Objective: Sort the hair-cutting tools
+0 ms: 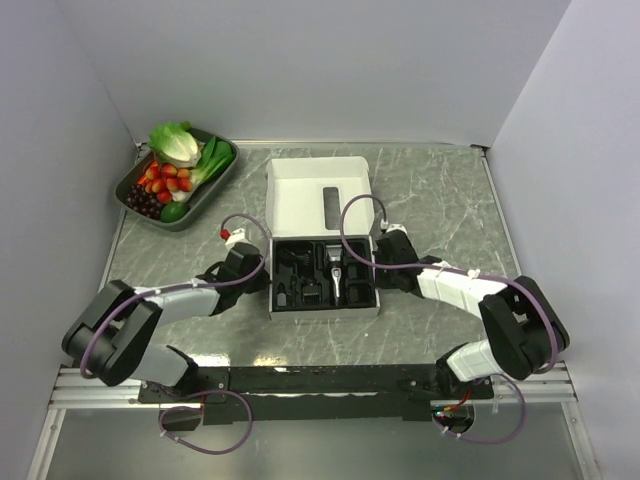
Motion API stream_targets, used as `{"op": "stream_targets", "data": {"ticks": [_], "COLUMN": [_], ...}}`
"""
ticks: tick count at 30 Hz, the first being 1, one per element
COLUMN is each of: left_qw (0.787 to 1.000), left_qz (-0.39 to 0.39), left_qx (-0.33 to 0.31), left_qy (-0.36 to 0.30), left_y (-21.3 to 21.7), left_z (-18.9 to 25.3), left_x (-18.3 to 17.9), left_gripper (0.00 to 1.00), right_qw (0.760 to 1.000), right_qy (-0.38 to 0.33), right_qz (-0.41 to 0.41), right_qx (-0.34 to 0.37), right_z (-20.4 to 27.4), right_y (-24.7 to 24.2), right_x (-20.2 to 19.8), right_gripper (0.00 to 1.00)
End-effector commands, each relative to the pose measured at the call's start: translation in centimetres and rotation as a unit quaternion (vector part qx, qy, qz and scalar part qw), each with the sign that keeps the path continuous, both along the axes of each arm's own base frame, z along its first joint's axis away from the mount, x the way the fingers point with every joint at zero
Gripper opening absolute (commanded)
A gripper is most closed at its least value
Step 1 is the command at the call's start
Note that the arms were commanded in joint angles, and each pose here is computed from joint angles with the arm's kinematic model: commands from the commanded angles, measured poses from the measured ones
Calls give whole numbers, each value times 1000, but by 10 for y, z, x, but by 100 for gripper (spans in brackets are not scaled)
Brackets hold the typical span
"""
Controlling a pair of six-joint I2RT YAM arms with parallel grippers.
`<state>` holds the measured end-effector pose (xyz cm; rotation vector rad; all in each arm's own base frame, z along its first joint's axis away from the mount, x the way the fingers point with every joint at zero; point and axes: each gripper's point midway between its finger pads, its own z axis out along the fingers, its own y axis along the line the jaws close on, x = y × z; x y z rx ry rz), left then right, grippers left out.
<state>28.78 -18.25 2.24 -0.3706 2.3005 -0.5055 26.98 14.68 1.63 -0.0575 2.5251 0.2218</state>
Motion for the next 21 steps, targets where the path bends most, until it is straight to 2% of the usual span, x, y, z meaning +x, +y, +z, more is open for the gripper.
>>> {"op": "stream_targets", "data": {"ticks": [1, 4, 6, 8, 10, 11, 13, 14, 17, 19, 21], "left_qw": [997, 1000, 1000, 999, 996, 995, 992, 991, 990, 991, 988], "left_qz": [-66, -18, 22, 44, 82, 93, 117, 121, 122, 116, 124], "left_qx": [-42, -9, -11, -16, -20, -22, -20, -24, -38, -52, -78], "left_qy": [10, -4, -20, -21, -28, -33, -37, -47, -53, -45, -49], "left_y": [-38, -13, 7, 24, 52, 60, 81, 85, 95, 101, 112], "left_z": [37, 60, 81, 90, 98, 103, 106, 113, 119, 114, 111], "left_x": [-19, -7, 9, 16, 28, 34, 44, 52, 74, 87, 106], "left_gripper": [5, 13, 17, 26, 33, 38, 47, 49, 52, 53, 51], "right_qw": [998, 996, 992, 987, 983, 979, 975, 973, 969, 968, 967], "right_qy": [-50, -77, -102, -118, -125, -136, -146, -147, -148, -144, -138], "right_qz": [-3, -38, -66, -103, -124, -144, -157, -166, -183, -187, -182], "right_qx": [48, 23, 23, 26, 41, 51, 63, 67, 78, 89, 111], "right_z": [43, 69, 91, 107, 115, 123, 131, 135, 139, 140, 133], "right_y": [24, 7, -1, -16, -25, -35, -43, -46, -59, -66, -69], "right_x": [15, 28, 43, 58, 69, 80, 91, 100, 127, 142, 158], "right_gripper": [0, 0, 0, 0, 9, 18, 25, 34, 48, 49, 45]}}
